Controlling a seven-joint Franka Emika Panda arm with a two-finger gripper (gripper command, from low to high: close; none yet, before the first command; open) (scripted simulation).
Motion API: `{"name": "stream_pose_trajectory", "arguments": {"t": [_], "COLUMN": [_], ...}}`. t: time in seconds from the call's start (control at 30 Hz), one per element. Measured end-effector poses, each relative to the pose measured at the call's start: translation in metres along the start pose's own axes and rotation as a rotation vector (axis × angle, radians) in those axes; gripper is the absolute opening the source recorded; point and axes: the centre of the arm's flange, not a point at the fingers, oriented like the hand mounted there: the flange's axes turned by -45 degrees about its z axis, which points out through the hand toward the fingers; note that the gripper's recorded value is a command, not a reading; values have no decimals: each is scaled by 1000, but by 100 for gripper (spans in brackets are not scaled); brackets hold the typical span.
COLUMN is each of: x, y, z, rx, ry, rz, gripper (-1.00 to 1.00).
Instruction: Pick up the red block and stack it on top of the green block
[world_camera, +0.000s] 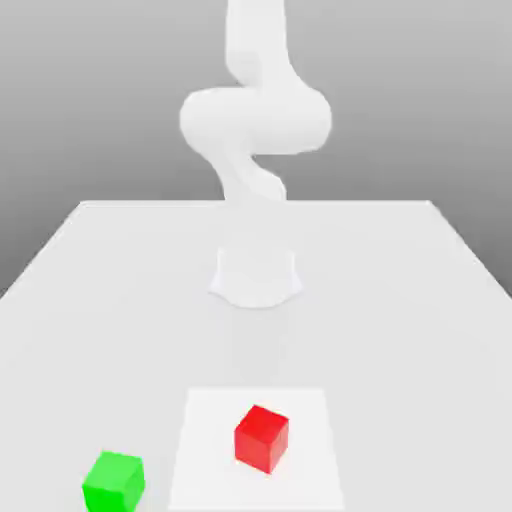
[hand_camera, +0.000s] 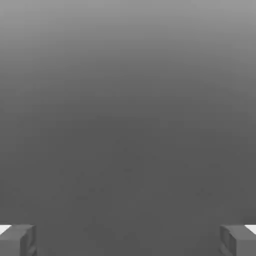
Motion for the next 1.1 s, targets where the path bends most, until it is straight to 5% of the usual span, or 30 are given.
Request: {"name": "stream_pose_trajectory", "arguments": {"t": [0.3, 0.7, 0.9, 0.93, 1.1], "x": [-69, -254, -306, -311, -311], "y": [0, 6, 7, 7, 7], "z": [195, 360, 410, 415, 415], "rx": [-79, -179, -186, -187, -186], "ry": [-293, -670, -698, -698, -696], "rz": [172, 405, 424, 424, 424], "gripper": [0, 0, 0, -100, -100]}}
